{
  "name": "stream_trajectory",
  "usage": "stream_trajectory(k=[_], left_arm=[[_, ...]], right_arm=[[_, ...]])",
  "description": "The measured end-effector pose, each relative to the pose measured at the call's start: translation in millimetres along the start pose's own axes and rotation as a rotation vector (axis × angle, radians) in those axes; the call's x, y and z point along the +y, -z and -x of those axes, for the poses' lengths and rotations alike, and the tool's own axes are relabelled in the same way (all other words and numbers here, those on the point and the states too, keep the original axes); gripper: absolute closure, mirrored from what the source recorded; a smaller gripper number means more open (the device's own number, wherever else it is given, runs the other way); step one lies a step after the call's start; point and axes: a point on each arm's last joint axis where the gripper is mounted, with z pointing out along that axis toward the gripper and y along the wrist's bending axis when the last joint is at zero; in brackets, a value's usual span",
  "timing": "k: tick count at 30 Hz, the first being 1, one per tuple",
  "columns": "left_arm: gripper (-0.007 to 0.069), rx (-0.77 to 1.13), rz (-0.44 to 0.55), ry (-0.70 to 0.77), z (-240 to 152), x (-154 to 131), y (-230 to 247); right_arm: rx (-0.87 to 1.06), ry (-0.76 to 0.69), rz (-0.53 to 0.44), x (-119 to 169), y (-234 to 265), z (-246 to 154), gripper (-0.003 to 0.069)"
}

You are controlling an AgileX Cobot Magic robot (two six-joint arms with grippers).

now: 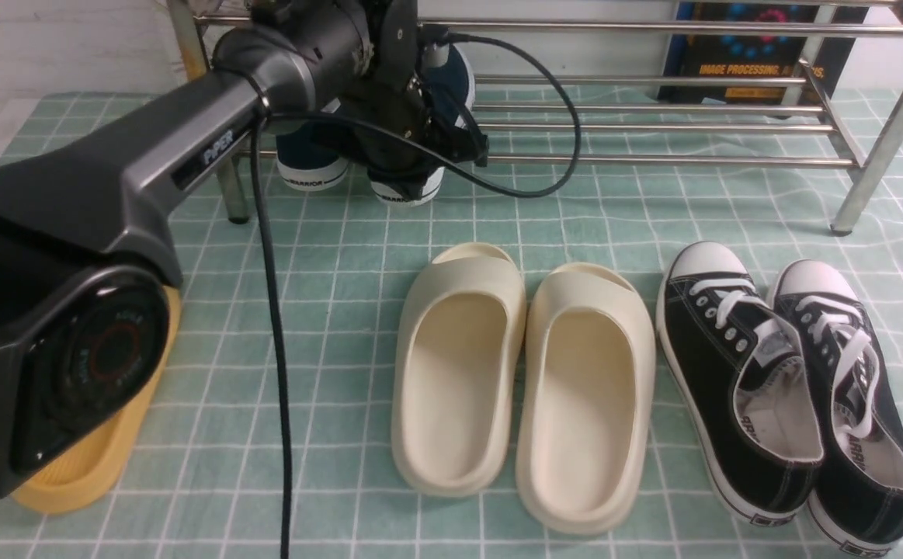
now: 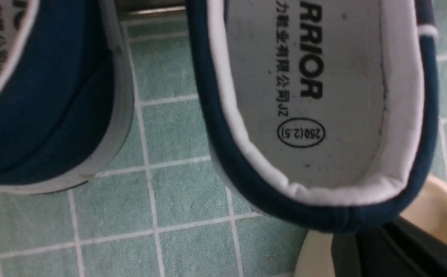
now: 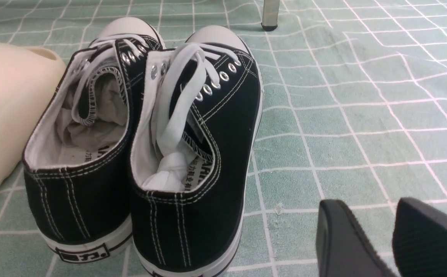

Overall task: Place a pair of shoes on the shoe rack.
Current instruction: Use the left arm to put a shoe into the shoe rack

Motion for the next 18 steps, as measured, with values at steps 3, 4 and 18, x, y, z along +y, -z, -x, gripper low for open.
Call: stream_trajectory(k=[3,4,18], left_arm=[[0.0638,-0.035,-0.009,0.018,3.3,-0.1,-0.6],[0.0638,-0.048,-0.014,0.021,4.4,-0.6,-1.5],[0.06,-0.085,-0.013,0.022,9.7,1.5,10.8]], right_arm=[[0.0,0.0,0.0,0.0,0.0,0.0,0.0412],[0.0,0.0,0.0,0.0,0.0,0.0,0.0412],[0.0,0.0,0.0,0.0,0.0,0.0,0.0412]])
